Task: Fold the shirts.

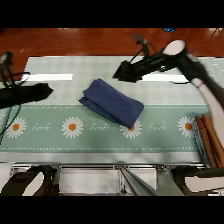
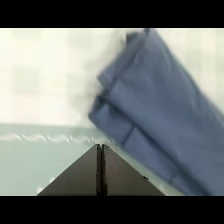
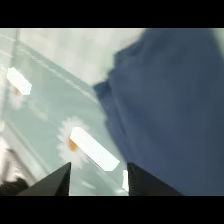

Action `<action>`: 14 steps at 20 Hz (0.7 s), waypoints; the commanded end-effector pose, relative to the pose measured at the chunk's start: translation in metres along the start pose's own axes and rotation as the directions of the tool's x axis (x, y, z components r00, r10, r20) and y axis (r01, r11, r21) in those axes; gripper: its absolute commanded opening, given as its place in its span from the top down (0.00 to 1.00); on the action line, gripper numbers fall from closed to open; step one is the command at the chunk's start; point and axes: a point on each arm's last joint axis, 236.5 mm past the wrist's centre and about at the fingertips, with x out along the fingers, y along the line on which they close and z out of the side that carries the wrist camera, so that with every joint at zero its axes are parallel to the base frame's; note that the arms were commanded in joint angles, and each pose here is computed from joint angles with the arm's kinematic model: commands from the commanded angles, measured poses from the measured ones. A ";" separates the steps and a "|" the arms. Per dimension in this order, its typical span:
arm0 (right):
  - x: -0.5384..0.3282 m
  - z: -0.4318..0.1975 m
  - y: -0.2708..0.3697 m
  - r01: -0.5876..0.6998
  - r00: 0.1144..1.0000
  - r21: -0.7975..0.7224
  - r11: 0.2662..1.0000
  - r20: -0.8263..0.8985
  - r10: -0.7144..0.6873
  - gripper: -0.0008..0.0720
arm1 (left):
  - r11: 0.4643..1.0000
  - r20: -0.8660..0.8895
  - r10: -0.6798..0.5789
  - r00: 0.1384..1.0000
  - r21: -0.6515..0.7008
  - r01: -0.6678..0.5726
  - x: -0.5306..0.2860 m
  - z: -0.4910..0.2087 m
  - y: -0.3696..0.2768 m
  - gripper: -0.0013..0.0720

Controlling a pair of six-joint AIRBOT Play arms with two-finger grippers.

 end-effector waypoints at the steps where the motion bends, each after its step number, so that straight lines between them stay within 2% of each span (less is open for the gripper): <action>1: -0.123 -0.028 -0.071 0.443 0.887 0.046 0.895 0.122 -0.445 0.43 | 0.998 0.162 0.056 0.985 -0.036 -0.051 -0.051 0.049 0.017 0.95; 2: -0.147 -0.041 -0.092 0.526 0.820 0.134 0.840 0.182 -0.543 0.43 | 0.998 0.192 0.063 0.979 -0.036 -0.057 -0.061 0.052 0.018 0.95; 3: -0.159 -0.056 -0.110 0.551 0.770 0.230 0.802 0.229 -0.595 0.43 | 0.998 0.206 0.063 0.976 -0.030 -0.058 -0.067 0.051 0.017 0.95; 5: -0.147 -0.094 -0.137 0.508 0.733 0.374 0.776 0.285 -0.617 0.43 | 0.999 0.189 0.053 0.981 -0.023 -0.050 -0.065 0.038 0.013 0.95; 9: -0.059 -0.159 -0.164 0.265 0.847 0.600 0.755 0.230 -0.480 0.43 | 1.000 0.046 -0.012 0.999 -0.022 0.013 -0.032 -0.014 0.000 0.95; 14: 0.018 -0.171 -0.169 0.145 0.929 0.666 0.731 0.162 -0.332 0.43 | 0.996 -0.127 -0.083 0.988 -0.025 0.081 0.003 -0.082 -0.016 0.95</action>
